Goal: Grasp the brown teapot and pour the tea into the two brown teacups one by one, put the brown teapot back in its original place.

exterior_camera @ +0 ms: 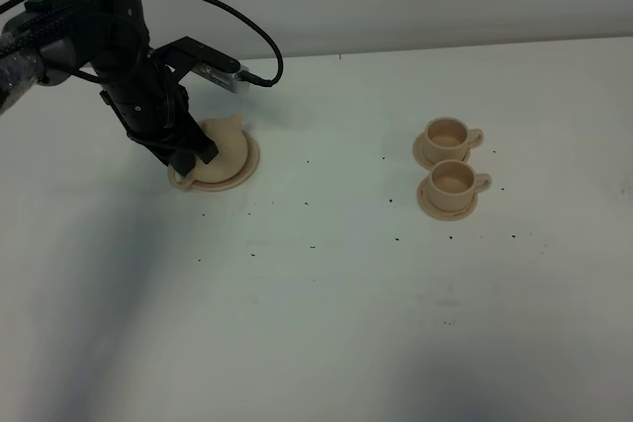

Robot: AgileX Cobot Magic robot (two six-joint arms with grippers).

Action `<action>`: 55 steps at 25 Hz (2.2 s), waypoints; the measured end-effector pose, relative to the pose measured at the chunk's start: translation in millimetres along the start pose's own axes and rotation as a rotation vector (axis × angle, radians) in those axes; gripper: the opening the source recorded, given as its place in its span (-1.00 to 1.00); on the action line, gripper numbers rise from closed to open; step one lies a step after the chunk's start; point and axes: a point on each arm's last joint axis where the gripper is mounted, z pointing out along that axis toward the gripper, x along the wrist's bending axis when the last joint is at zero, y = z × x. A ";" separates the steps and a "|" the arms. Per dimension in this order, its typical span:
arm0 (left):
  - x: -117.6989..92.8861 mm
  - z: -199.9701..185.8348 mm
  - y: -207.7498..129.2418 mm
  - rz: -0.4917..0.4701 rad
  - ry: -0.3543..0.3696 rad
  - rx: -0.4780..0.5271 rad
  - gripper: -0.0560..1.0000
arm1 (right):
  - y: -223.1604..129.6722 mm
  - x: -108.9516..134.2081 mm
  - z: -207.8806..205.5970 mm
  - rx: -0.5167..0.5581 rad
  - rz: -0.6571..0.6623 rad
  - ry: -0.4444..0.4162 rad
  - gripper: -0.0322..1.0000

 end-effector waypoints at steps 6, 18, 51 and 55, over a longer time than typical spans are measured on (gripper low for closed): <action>0.0 0.0 0.0 -0.003 0.000 0.000 -0.58 | 0.0 0.0 0.0 0.000 0.000 0.000 -0.26; 2.0 -0.1 3.2 -0.003 0.022 -0.036 -0.66 | 0.0 0.0 0.0 0.000 0.000 0.000 -0.26; -79.5 -29.6 52.4 0.265 -0.007 -0.313 -0.66 | 0.0 0.0 0.0 0.000 0.000 0.000 -0.26; -107.0 -30.4 64.5 0.337 0.023 -0.354 -0.66 | 0.0 0.0 0.0 0.000 0.000 0.000 -0.26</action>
